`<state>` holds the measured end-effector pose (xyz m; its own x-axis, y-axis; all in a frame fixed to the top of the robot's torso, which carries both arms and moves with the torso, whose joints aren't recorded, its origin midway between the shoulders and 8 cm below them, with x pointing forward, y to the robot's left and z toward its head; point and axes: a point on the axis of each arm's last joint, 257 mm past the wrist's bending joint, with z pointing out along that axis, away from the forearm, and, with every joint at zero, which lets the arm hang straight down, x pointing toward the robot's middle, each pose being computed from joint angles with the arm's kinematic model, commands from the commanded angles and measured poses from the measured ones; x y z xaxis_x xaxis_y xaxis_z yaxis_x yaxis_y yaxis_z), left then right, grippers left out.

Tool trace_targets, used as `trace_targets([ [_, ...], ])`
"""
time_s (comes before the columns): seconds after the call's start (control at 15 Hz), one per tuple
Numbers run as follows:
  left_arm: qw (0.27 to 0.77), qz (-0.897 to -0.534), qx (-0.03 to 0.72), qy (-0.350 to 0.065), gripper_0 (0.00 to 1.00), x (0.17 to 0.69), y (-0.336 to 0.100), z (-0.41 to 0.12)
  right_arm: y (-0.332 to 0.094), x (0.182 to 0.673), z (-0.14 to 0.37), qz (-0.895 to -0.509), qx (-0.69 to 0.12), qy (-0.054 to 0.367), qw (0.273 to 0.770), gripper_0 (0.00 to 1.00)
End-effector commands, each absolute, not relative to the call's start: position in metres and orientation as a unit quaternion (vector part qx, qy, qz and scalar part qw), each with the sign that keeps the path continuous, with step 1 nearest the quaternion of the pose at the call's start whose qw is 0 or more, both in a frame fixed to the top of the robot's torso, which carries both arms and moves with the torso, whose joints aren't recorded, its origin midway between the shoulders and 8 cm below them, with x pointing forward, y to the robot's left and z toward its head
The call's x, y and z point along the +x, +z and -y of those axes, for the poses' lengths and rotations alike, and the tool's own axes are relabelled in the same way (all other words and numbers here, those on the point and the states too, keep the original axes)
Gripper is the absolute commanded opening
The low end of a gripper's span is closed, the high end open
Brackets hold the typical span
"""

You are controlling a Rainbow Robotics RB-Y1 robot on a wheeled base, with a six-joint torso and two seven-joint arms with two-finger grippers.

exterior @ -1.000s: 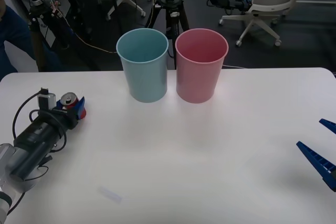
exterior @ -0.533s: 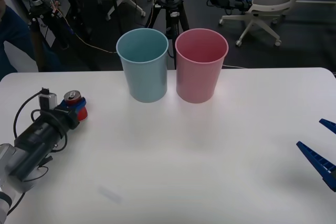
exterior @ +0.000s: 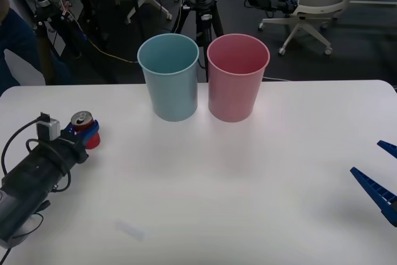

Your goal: Grasp the object on the table and drop it into the matching bin: aluminum can to the light blue bin, PET bottle to the pink bin.

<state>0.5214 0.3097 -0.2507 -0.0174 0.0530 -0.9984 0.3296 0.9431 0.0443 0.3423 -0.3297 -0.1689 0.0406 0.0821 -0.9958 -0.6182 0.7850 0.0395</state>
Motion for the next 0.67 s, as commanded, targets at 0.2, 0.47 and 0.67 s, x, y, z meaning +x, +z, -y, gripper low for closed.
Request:
trace_targets([
  [0.2,0.686,-0.690,0.169,-0.157,0.00,0.482,-0.214,-0.281,-0.169,0.342,0.330,-0.645,-0.208,0.253,0.691,1.00],
  [0.47,0.695,-0.666,0.214,-0.164,0.00,0.470,-0.169,-0.275,-0.169,0.342,0.330,-0.645,-0.208,0.253,0.691,1.00],
  [0.67,0.688,-0.666,0.224,-0.181,0.00,0.460,-0.152,-0.275,-0.169,0.342,0.330,-0.645,-0.208,0.253,0.691,1.00],
])
